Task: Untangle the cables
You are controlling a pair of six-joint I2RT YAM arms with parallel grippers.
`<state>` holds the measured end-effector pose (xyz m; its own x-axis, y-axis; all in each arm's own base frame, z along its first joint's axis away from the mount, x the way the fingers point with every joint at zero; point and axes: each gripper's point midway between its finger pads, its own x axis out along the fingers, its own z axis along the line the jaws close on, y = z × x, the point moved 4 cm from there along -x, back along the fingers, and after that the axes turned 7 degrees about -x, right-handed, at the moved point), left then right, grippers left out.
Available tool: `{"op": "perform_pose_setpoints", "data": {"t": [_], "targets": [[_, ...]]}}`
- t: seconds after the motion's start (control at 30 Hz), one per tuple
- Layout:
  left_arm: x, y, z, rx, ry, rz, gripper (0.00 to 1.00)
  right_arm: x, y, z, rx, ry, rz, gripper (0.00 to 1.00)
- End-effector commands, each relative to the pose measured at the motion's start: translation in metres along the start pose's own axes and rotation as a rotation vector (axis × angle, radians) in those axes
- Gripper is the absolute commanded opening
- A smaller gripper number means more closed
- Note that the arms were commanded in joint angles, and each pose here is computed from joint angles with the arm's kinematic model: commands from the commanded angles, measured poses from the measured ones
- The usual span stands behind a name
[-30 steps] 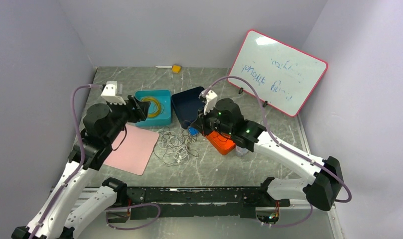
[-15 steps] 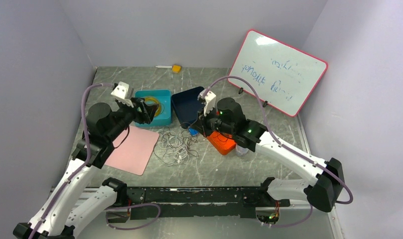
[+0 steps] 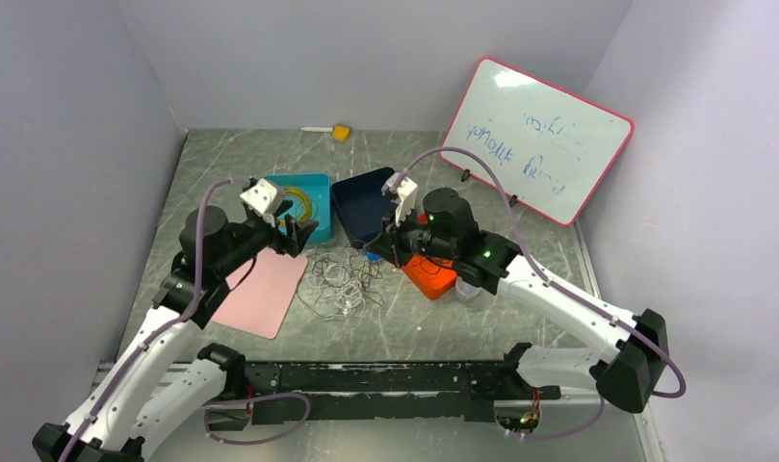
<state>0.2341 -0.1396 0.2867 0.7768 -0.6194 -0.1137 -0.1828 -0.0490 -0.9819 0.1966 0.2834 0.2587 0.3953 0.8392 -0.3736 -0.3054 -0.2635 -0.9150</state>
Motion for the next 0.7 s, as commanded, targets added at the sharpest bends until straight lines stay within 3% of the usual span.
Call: {"op": "perform_pose_setpoints", "data": {"t": [0.0, 0.17, 0.33, 0.67], "targets": [[-0.007, -0.018, -0.023, 0.238, 0.199, -0.093, 0.72, -0.006, -0.005, 0.007, -0.002, -0.042, -0.017, 0.00], [-0.012, -0.016, -0.045, 0.400, 0.396, -0.116, 0.72, -0.004, 0.000, 0.010, -0.012, -0.078, 0.005, 0.00], [-0.006, -0.012, -0.055, 0.483, 0.479, -0.132, 0.74, -0.002, 0.002, 0.015, -0.019, -0.128, 0.009, 0.00], [0.004, 0.007, -0.074, 0.465, 0.638, -0.086, 0.74, 0.000, 0.002, 0.005, -0.020, -0.045, 0.024, 0.00]]}}
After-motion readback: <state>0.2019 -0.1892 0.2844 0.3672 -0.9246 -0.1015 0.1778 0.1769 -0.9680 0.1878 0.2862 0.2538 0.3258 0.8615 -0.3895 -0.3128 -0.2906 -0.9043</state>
